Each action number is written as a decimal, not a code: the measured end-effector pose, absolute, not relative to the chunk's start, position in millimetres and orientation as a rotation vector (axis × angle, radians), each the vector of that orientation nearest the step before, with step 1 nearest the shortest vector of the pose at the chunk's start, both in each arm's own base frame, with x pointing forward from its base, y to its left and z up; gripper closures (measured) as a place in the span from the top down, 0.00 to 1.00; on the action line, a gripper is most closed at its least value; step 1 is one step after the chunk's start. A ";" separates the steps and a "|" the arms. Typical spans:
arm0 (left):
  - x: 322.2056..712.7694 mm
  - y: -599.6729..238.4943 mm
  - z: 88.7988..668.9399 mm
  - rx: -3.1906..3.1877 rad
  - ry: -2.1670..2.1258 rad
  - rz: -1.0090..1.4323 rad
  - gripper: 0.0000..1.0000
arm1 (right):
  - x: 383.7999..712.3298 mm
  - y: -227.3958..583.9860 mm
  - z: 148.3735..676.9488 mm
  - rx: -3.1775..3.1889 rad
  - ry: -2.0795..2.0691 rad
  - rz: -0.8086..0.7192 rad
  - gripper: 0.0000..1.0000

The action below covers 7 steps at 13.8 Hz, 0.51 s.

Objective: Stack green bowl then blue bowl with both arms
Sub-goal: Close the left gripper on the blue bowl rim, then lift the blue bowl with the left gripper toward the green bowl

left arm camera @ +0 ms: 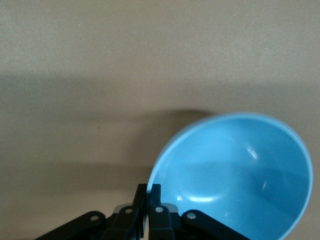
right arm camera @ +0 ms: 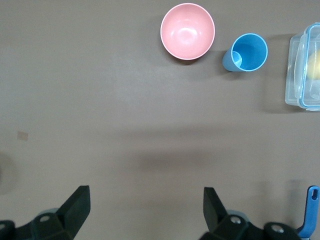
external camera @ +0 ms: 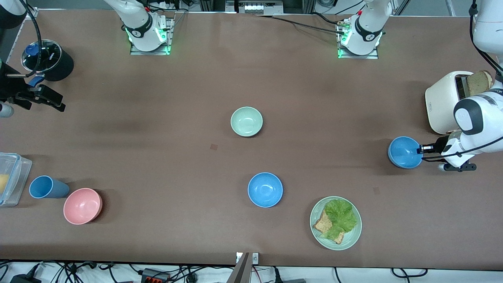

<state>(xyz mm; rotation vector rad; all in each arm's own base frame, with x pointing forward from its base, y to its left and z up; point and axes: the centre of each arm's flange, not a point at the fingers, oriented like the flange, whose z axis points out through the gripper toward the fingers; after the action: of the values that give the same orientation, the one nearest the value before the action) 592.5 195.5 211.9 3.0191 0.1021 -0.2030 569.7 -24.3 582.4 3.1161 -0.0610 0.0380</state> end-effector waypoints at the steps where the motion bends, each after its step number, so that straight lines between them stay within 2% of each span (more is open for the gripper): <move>1: 592.3 196.4 211.9 3.015 0.110 -0.201 0.04 | 569.7 -24.2 582.4 3.116 -0.060 0.038 1.00; 7: 596.4 176.4 214.2 2.952 0.109 -0.232 0.04 | 569.7 -23.9 582.6 3.116 -0.060 0.038 1.00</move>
<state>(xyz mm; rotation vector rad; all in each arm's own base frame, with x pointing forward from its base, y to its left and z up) 596.4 176.4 214.2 2.9517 0.1090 -0.2321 569.7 -23.9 582.6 3.1162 -0.0597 0.0383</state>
